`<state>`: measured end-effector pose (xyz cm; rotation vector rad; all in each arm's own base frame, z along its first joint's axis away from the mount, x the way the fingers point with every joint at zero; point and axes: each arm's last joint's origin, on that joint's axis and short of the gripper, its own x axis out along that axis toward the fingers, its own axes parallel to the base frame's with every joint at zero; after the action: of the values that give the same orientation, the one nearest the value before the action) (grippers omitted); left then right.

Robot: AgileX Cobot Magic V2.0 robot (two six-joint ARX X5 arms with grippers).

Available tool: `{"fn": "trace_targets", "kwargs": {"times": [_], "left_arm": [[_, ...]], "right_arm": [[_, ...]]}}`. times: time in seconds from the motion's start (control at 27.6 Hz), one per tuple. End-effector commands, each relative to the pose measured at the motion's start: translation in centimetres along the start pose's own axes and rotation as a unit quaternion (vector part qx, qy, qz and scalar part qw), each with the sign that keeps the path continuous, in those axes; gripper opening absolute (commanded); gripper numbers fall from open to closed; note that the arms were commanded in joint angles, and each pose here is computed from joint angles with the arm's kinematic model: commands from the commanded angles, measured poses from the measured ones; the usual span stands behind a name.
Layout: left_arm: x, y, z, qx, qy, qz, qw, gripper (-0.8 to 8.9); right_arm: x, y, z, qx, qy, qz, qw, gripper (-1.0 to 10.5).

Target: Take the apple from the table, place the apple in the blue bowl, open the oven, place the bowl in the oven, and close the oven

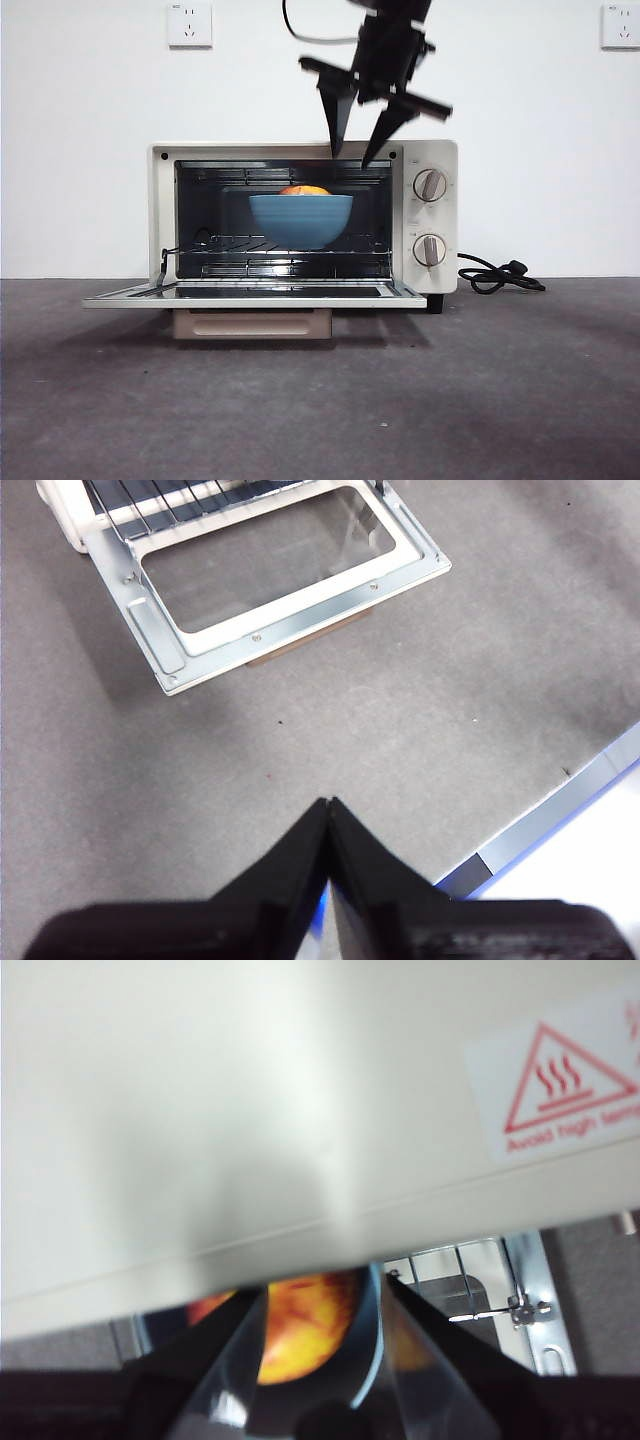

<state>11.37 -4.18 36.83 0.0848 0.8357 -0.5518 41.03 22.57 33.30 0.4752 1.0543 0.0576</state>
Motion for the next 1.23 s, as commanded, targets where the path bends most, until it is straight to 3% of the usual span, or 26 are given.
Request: {"fn": "trace_targets", "kwargs": {"times": [0.04,0.22,0.25,0.4,0.58,0.65,0.8,0.91,1.09,1.23], "left_arm": [[0.5,0.2,0.2,0.005,0.003,0.000,1.000,-0.05],[1.3,0.4,0.7,0.002,0.013,-0.001,1.000,-0.05],[1.5,0.5,0.8,0.001,0.017,-0.001,1.000,-0.05],[2.2,0.7,1.3,0.001,0.016,-0.001,1.000,-0.05],[2.9,1.4,1.9,-0.008,0.012,0.008,1.000,-0.05],[3.3,1.8,2.1,-0.017,0.012,0.014,1.000,-0.05],[4.9,3.2,1.7,-0.047,0.013,0.022,0.999,-0.07],[6.7,4.5,0.5,-0.082,0.013,0.004,0.997,-0.08],[10.2,6.8,-2.1,-0.157,-0.002,-0.055,0.986,-0.08],[12.9,8.9,-3.8,-0.217,-0.005,-0.086,0.972,-0.08]], "right_arm": [[-1.2,0.4,0.1,-0.074,-0.014,-0.018,0.997,1.9],[-4.5,0.5,-0.3,-0.175,-0.041,-0.097,0.979,1.9],[-4.9,0.7,-0.4,-0.206,-0.046,-0.099,0.972,1.9],[-7.8,1.4,-1.2,-0.254,-0.065,-0.083,0.962,1.9],[-11.5,2.9,-3.2,-0.344,-0.097,-0.076,0.931,1.9],[-13.0,3.2,-3.9,-0.363,-0.107,-0.067,0.923,1.8],[-16.0,3.2,-5.2,-0.404,-0.125,-0.059,0.904,0.3],[-18.1,2.2,-5.7,-0.426,-0.134,-0.068,0.892,0.3],[-20.5,-0.5,-6.5,-0.433,-0.128,-0.090,0.888,0.3],[-22.0,-3.9,-6.8,-0.424,-0.139,-0.113,0.888,0.3]]}}
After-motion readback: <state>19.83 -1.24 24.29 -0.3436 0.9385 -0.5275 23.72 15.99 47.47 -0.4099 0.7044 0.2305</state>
